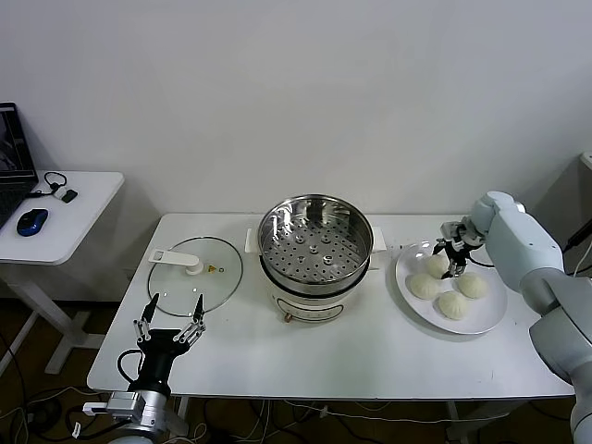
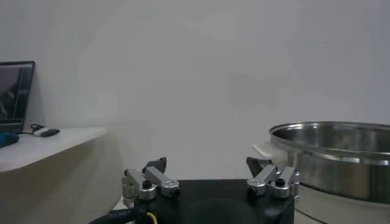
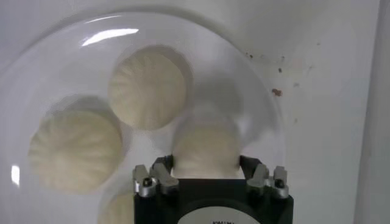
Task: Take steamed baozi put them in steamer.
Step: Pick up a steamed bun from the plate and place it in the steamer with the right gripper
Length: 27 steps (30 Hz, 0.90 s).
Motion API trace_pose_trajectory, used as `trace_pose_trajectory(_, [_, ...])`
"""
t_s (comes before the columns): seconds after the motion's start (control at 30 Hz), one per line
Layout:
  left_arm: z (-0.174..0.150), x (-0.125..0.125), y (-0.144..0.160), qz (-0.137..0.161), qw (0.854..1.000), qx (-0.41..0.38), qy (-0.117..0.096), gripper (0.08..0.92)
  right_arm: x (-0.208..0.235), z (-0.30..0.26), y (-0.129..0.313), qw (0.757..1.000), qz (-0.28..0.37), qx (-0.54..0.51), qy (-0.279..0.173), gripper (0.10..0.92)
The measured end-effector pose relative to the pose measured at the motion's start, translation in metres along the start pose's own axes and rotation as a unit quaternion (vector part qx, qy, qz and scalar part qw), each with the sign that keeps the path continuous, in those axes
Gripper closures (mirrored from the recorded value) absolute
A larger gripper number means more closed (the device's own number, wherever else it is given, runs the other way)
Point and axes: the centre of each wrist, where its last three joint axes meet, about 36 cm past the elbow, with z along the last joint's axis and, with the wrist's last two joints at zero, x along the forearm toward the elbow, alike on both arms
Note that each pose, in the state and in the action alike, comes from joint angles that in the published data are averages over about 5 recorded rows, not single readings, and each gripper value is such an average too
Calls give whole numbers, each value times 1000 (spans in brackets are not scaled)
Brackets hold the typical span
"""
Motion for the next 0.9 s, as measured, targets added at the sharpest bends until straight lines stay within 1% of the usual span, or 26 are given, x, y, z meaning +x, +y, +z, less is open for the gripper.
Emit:
trace_pose_trajectory(0.23, [0, 1, 0, -1, 1000, 0, 0, 177, 7, 2, -1, 1000, -2, -1, -1, 352])
trace_pose_trajectory(0.5, [-2, 2, 0, -3, 1000, 1, 0, 177, 32, 0, -10, 1000, 7, 19, -7, 352])
trace_pose_trajectory(0.7, [-2, 1, 0, -4, 1000, 1, 0, 177, 64, -12, -18, 998, 20, 60, -12, 352])
trace_pose_trajectory(0.9, [-2, 0, -3, -4, 1000, 3, -1, 177, 112, -37, -27, 991, 35, 132, -13, 352])
